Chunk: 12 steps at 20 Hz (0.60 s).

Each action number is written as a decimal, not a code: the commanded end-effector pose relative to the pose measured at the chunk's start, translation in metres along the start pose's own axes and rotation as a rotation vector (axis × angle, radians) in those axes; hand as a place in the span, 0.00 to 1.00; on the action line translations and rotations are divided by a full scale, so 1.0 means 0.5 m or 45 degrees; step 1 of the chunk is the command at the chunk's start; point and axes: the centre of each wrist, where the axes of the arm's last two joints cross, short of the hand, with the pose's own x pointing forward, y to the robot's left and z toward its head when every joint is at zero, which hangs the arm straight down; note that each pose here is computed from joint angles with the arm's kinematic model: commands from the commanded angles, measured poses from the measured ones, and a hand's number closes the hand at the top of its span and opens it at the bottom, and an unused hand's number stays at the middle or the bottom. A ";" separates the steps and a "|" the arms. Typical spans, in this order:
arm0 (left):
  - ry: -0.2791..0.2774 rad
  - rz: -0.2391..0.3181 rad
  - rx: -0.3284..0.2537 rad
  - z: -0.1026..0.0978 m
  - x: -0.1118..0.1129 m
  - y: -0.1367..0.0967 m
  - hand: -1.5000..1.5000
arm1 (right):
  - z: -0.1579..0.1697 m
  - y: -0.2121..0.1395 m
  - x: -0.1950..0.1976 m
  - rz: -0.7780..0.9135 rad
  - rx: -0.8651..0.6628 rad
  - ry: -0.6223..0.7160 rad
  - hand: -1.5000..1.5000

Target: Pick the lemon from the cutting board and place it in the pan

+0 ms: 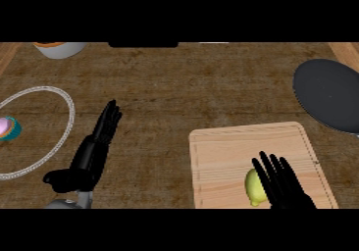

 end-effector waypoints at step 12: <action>0.005 -0.020 -0.003 0.007 -0.019 0.015 0.50 | -0.057 0.042 -0.032 -0.023 0.036 0.067 0.00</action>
